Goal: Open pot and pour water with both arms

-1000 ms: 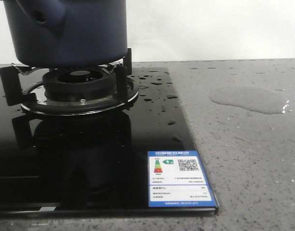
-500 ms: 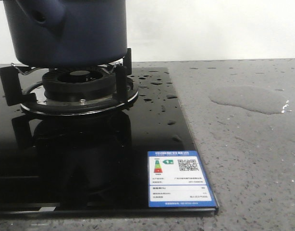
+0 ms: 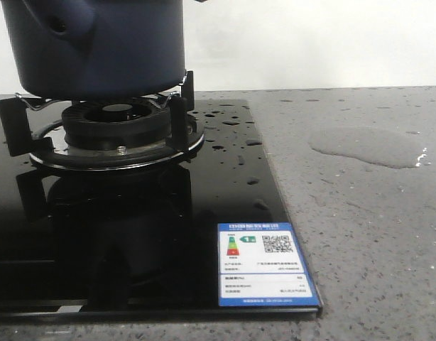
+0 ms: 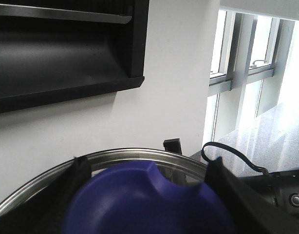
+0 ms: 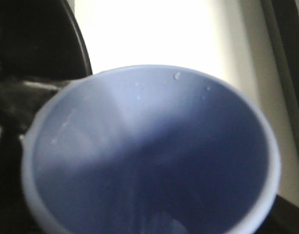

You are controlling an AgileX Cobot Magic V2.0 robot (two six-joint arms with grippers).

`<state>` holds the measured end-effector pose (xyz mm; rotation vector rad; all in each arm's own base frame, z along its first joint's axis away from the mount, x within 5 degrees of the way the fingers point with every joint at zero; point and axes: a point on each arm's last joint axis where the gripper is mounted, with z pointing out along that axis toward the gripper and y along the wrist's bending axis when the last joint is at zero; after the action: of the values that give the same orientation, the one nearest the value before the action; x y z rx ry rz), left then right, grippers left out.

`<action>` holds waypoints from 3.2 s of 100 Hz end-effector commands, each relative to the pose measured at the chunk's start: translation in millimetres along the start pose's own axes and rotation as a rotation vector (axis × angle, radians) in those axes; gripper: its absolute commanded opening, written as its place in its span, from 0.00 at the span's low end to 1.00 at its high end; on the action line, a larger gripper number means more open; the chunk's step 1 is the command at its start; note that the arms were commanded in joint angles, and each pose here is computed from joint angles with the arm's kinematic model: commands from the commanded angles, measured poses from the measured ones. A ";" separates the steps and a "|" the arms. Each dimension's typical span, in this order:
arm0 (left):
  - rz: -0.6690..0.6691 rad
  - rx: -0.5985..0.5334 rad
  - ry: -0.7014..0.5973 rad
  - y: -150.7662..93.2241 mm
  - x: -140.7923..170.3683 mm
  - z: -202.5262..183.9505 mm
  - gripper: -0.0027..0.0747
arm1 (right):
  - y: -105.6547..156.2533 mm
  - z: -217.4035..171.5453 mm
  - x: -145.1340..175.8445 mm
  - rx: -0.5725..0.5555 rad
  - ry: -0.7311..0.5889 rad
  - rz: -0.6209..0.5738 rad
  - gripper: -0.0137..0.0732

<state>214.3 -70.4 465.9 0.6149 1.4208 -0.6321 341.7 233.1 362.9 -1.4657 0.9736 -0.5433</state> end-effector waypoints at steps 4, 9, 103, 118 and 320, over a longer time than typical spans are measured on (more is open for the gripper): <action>-0.031 -0.002 -0.104 -6.8 -21.7 -7.5 0.32 | -34.5 -18.3 -12.2 0.118 -0.083 -0.162 0.43; -0.031 -0.002 -0.104 -6.8 -21.7 -7.5 0.32 | -34.0 -18.2 -12.3 0.115 -0.082 -0.220 0.43; -0.022 -0.003 -0.096 -7.0 -21.0 -7.3 0.32 | -83.0 -29.5 -22.9 0.247 -0.052 -0.465 0.43; -0.022 -0.003 -0.096 -7.0 -21.0 -7.3 0.32 | -83.2 -29.2 -20.1 0.234 -0.090 0.103 0.43; -0.104 0.047 0.094 25.4 34.0 45.4 0.32 | 49.4 -239.2 72.6 0.536 -0.197 1.214 0.75</action>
<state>264.0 -83.9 421.2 0.6702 1.5924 -0.6796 192.5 43.2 307.2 -0.3058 1.4036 0.2039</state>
